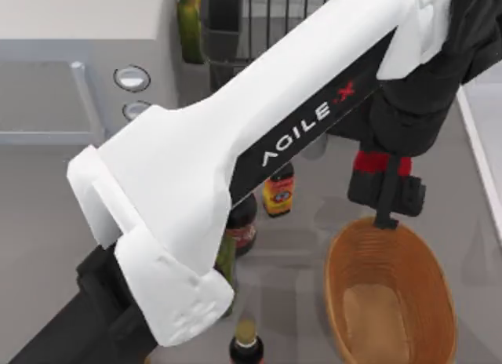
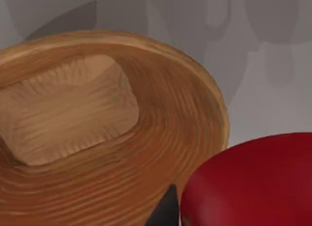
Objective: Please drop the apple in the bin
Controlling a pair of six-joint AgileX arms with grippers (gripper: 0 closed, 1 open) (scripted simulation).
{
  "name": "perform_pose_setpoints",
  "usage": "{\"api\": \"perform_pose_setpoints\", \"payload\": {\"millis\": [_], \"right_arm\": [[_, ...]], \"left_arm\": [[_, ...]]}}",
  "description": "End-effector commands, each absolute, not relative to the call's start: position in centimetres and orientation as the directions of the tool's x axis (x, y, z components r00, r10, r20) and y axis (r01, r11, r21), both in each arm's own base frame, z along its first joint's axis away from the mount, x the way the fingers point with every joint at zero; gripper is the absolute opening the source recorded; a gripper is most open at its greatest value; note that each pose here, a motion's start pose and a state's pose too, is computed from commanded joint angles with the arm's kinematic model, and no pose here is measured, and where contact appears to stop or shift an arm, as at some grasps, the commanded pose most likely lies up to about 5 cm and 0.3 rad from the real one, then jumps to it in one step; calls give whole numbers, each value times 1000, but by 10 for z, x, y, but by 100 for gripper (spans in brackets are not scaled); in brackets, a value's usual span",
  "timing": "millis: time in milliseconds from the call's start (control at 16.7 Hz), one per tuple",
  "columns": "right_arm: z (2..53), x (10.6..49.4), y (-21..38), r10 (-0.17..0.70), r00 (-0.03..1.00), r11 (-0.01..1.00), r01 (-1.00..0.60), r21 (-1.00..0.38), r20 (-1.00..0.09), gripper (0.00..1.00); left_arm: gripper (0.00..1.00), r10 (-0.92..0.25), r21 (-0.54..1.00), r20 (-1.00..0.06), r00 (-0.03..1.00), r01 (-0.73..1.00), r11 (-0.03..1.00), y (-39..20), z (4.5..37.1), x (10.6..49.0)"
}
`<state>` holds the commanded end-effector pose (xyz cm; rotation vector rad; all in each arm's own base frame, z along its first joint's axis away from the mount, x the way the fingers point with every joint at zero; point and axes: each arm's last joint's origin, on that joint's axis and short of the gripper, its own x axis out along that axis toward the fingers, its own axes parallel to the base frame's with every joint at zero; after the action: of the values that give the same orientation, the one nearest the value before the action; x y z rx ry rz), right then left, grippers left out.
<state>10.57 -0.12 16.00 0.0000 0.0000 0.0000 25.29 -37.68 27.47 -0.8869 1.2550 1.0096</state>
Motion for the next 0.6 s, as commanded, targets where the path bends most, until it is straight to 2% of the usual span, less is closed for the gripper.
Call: {"api": "perform_pose_setpoints", "payload": {"millis": [300, 480, 600], "right_arm": [[160, 106, -1, 0, 1000, 1000, 0, 0, 0, 100], [160, 106, -1, 0, 1000, 1000, 0, 0, 0, 100], [160, 106, -1, 0, 1000, 1000, 0, 0, 0, 100]], "left_arm": [[0, 79, -59, -995, 68, -992, 109, -417, 270, 200], [0, 59, -78, -995, 81, -996, 44, -424, 272, 187], [0, 56, -81, -995, 83, -996, 35, -425, 272, 185]]}}
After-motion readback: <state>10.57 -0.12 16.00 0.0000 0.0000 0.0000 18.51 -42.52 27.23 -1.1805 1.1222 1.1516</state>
